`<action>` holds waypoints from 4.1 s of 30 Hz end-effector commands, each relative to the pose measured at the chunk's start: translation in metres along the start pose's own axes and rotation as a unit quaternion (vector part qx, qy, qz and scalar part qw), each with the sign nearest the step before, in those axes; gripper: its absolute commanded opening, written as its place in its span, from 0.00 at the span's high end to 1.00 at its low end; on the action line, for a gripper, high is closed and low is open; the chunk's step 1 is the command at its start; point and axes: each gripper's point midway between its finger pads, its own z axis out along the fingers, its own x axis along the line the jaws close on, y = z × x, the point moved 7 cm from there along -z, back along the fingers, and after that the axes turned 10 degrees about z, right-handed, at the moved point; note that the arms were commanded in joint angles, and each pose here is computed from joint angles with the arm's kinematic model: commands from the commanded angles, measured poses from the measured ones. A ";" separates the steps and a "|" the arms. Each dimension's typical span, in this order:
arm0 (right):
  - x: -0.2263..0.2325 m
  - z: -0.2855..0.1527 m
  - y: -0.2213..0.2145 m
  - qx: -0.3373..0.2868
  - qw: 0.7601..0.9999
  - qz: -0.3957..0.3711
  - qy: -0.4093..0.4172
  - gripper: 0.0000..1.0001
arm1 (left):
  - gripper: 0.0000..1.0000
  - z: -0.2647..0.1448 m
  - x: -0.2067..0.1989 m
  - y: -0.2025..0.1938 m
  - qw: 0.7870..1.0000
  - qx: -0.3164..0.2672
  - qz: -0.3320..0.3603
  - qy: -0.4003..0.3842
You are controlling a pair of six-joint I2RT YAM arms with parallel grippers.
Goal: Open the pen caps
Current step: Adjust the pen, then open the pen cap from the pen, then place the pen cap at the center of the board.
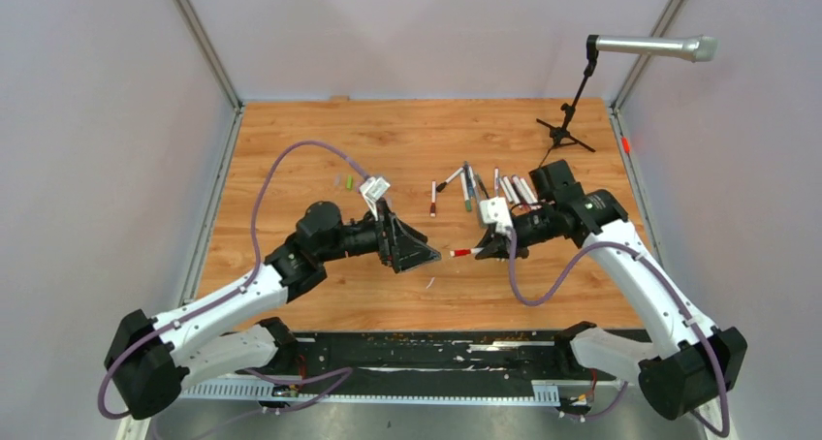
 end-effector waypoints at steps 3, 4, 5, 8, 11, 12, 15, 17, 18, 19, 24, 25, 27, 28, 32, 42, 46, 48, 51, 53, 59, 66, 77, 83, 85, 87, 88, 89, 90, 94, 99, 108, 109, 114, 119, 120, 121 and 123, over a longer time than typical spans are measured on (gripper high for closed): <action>-0.015 -0.011 0.020 -0.210 0.949 0.234 -0.040 1.00 | 0.00 -0.007 0.000 0.053 0.968 -0.243 -0.041 0.046; -0.019 -0.010 0.019 -0.215 0.941 0.257 -0.044 1.00 | 0.00 -0.002 0.003 0.055 0.966 -0.246 -0.065 0.050; -0.023 -0.010 0.019 -0.221 0.936 0.271 -0.045 1.00 | 0.00 0.001 0.005 0.058 0.964 -0.250 -0.077 0.053; -0.032 -0.007 0.019 -0.231 0.921 0.309 -0.048 1.00 | 0.02 0.009 0.006 0.067 0.952 -0.277 -0.125 0.028; -0.041 -0.005 0.014 -0.226 0.915 0.326 -0.074 1.00 | 0.07 0.016 0.008 0.073 0.946 -0.287 -0.146 0.020; -0.043 -0.004 0.013 -0.225 0.914 0.329 -0.081 1.00 | 0.08 0.018 0.010 0.073 0.946 -0.285 -0.154 0.027; -0.047 -0.002 0.010 -0.220 0.913 0.330 -0.097 1.00 | 0.10 0.024 0.017 0.069 0.940 -0.283 -0.178 0.065; -0.049 0.000 0.008 -0.216 0.911 0.334 -0.106 1.00 | 0.10 0.027 0.018 0.068 0.936 -0.285 -0.187 0.083; -0.050 0.001 0.008 -0.215 0.910 0.336 -0.109 1.00 | 0.11 0.029 0.018 0.067 0.935 -0.285 -0.191 0.090; -0.051 0.002 0.008 -0.215 0.910 0.337 -0.110 1.00 | 0.12 0.032 0.017 0.067 0.932 -0.289 -0.196 0.099; -0.055 0.005 0.009 -0.214 0.908 0.342 -0.112 1.00 | 0.25 0.047 0.023 0.059 0.925 -0.287 -0.217 0.123; -0.056 0.006 0.009 -0.213 0.908 0.342 -0.112 1.00 | 0.27 0.049 0.025 0.057 0.924 -0.285 -0.221 0.126; -0.056 0.008 0.008 -0.210 0.909 0.342 -0.112 1.00 | 0.30 0.054 0.026 0.057 0.923 -0.285 -0.227 0.127; -0.055 0.009 0.009 -0.208 0.910 0.340 -0.113 1.00 | 0.32 0.057 0.026 0.058 0.922 -0.285 -0.227 0.128; -0.054 0.013 0.009 -0.202 0.913 0.336 -0.115 1.00 | 0.37 0.064 0.028 0.059 0.921 -0.284 -0.229 0.134; -0.058 0.016 0.003 -0.184 0.912 0.334 -0.152 1.00 | 0.62 0.071 0.033 0.056 0.919 -0.283 -0.237 0.140; -0.060 0.017 0.003 -0.183 0.909 0.337 -0.161 1.00 | 0.62 0.073 0.034 0.053 0.920 -0.277 -0.239 0.144; -0.058 0.020 0.004 -0.181 0.912 0.334 -0.153 1.00 | 0.72 0.074 0.035 0.053 0.919 -0.280 -0.238 0.145; -0.054 0.024 0.002 -0.172 0.920 0.322 -0.142 1.00 | 1.00 0.070 0.041 0.059 0.908 -0.305 -0.236 0.163; -0.050 0.026 -0.003 -0.163 0.924 0.314 -0.141 1.00 | 1.00 0.058 0.050 0.071 0.891 -0.338 -0.237 0.191; -0.030 0.037 -0.028 -0.149 0.927 0.317 -0.130 1.00 | 1.00 -0.029 0.111 0.137 0.792 -0.456 -0.192 0.358; -0.028 0.029 -0.029 -0.171 0.921 0.322 -0.137 1.00 | 1.00 -0.073 0.118 0.155 0.765 -0.473 -0.160 0.406; -0.056 -0.048 -0.084 -0.130 0.864 0.314 -0.372 1.00 | 1.00 -0.063 0.106 0.049 0.901 -0.155 -0.103 0.393; -0.057 -0.075 -0.112 -0.129 0.830 0.347 -0.416 1.00 | 1.00 -0.062 0.130 -0.022 0.893 0.029 -0.097 0.439; -0.055 -0.077 -0.115 -0.129 0.828 0.349 -0.419 1.00 | 1.00 -0.053 0.134 -0.028 0.886 0.062 -0.075 0.453; -0.054 -0.079 -0.118 -0.130 0.825 0.352 -0.422 1.00 | 0.99 -0.042 0.140 -0.033 0.878 0.092 -0.061 0.466; -0.054 -0.080 -0.120 -0.131 0.823 0.355 -0.423 1.00 | 0.98 -0.037 0.145 -0.035 0.873 0.104 -0.059 0.473; -0.054 -0.081 -0.122 -0.131 0.821 0.358 -0.425 1.00 | 0.98 -0.032 0.149 -0.037 0.868 0.115 -0.060 0.479; -0.054 -0.082 -0.123 -0.131 0.819 0.360 -0.426 1.00 | 0.99 -0.026 0.155 -0.040 0.864 0.125 -0.063 0.484; -0.052 -0.084 -0.126 -0.135 0.815 0.364 -0.430 1.00 | 0.98 -0.009 0.177 -0.049 0.836 0.161 -0.077 0.519; -0.052 -0.085 -0.126 -0.138 0.814 0.363 -0.431 1.00 | 0.87 0.009 0.193 -0.052 0.817 0.203 -0.068 0.535; -0.052 -0.090 -0.133 -0.132 0.803 0.371 -0.448 1.00 | 0.67 0.017 0.205 -0.061 0.803 0.246 -0.066 0.538; -0.053 -0.091 -0.135 -0.127 0.799 0.374 -0.454 1.00 | 0.65 0.016 0.204 -0.059 0.804 0.245 -0.062 0.539; -0.056 -0.099 -0.148 -0.104 0.776 0.392 -0.483 1.00 | 0.51 0.017 0.194 -0.033 0.814 0.221 -0.040 0.535; -0.061 -0.110 -0.157 -0.080 0.754 0.405 -0.510 1.00 | 0.40 0.011 0.176 -0.003 0.830 0.186 -0.010 0.526; -0.062 -0.112 -0.158 -0.077 0.751 0.408 -0.513 1.00 | 0.40 0.009 0.171 0.003 0.834 0.177 -0.004 0.522; -0.063 -0.114 -0.159 -0.074 0.748 0.411 -0.516 1.00 | 0.40 0.007 0.168 0.007 0.837 0.171 0.001 0.519; -0.066 -0.119 -0.162 -0.067 0.741 0.417 -0.521 1.00 | 0.39 0.003 0.159 0.016 0.845 0.160 0.013 0.511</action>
